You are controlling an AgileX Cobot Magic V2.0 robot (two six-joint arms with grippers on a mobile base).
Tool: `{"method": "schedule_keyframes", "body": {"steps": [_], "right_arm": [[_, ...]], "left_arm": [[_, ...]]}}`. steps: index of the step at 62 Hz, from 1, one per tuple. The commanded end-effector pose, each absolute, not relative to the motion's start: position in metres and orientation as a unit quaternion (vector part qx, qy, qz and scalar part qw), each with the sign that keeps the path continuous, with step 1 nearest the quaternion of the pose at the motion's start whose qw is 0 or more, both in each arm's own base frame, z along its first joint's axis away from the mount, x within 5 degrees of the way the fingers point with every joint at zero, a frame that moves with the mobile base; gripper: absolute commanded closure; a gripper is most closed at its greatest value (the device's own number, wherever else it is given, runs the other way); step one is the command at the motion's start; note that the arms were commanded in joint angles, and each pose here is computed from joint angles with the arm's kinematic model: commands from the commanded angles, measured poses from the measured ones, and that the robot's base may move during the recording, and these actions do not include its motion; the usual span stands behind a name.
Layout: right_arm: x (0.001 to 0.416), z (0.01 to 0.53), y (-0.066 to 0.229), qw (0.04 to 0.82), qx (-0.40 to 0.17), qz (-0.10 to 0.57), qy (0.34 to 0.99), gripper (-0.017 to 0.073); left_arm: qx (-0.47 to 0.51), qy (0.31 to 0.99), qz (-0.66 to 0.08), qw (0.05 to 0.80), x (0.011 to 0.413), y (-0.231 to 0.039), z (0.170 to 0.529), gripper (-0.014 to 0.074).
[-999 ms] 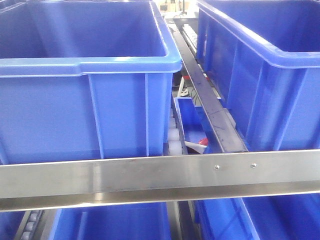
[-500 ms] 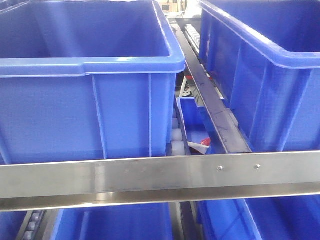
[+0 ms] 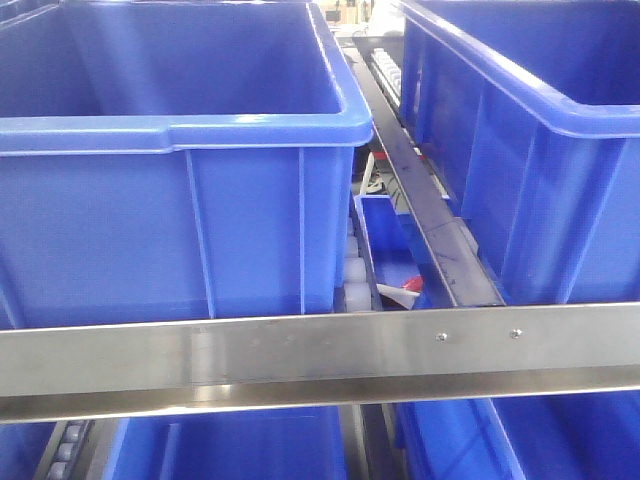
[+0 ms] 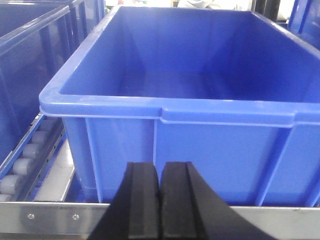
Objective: Pick and sort blue part to right shelf
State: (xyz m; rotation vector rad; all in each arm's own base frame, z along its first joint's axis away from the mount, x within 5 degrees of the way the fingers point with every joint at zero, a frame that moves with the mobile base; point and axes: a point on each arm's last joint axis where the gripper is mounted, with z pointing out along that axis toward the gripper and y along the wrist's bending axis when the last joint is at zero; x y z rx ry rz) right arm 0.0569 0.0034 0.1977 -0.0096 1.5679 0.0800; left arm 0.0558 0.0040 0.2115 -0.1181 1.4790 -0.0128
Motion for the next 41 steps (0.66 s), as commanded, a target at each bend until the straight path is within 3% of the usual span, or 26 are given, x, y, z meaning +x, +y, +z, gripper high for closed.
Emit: {"method": "schedule_keyframes", "body": {"steps": [1, 41], "right_arm": [[0.0535, 0.2136, 0.0024, 0.751, 0.0, 0.034, 0.66, 0.0526], [0.0535, 0.2134, 0.0024, 0.75, 0.0, 0.034, 0.66, 0.0526]], "left_arm": [[-0.057, 0.64, -0.008, 0.766, 0.0542, 0.0044, 0.2131, 0.0468], [-0.057, 0.64, -0.008, 0.766, 0.0542, 0.0044, 0.2131, 0.0468]]}}
